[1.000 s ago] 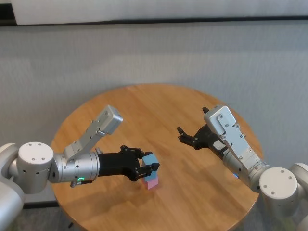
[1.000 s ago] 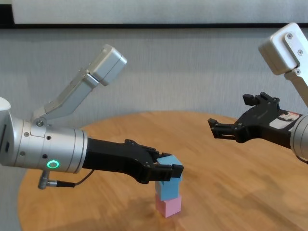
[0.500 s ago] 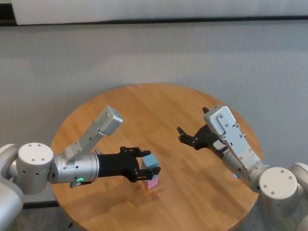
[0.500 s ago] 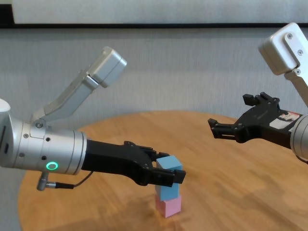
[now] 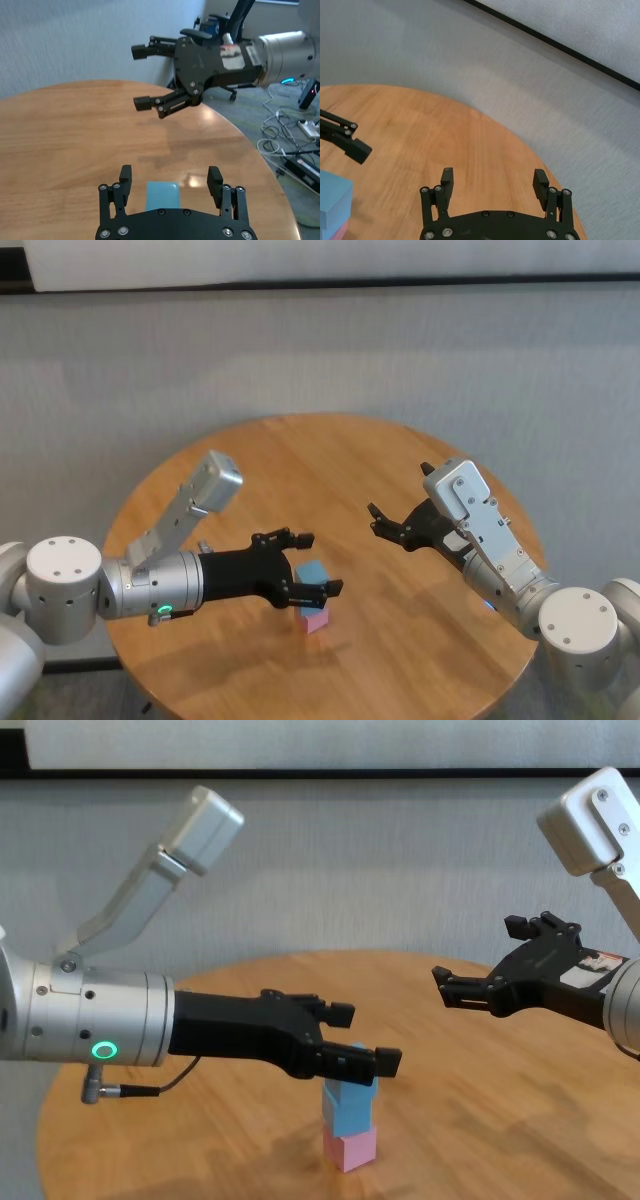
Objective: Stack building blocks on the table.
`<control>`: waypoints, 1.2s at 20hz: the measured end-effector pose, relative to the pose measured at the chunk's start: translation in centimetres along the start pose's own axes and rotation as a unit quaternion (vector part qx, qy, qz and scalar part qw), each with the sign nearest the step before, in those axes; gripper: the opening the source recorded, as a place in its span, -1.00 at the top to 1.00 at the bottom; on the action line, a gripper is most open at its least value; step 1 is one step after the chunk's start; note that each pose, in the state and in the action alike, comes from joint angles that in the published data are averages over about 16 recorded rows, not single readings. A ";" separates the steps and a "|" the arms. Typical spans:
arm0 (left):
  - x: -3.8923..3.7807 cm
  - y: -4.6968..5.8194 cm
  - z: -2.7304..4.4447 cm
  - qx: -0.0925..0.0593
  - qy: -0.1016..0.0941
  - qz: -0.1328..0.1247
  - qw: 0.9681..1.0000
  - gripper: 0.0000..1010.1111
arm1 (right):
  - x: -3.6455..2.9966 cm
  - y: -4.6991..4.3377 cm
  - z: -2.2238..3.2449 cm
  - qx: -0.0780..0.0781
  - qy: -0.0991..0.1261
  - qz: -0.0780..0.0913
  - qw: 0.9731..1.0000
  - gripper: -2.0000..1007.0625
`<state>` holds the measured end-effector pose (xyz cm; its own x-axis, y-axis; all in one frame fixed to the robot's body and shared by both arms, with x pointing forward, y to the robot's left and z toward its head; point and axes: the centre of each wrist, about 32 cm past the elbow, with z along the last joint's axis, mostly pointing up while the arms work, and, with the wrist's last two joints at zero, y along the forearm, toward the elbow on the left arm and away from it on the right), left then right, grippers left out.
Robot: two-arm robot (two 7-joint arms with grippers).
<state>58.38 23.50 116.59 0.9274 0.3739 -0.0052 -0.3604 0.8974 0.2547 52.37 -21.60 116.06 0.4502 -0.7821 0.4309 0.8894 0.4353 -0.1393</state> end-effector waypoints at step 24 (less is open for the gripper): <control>-4.19 2.6 0.65 -0.151 0.049 0.204 0.966 -0.98 | -1.02 1.16 0.87 0.046 -0.037 -0.005 0.998 -1.00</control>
<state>53.63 24.08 117.89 0.6938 0.7177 -0.0587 -0.7200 0.6929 -0.0388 52.87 -19.91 116.24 0.4317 -0.7528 0.4970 0.8811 0.4698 -0.0538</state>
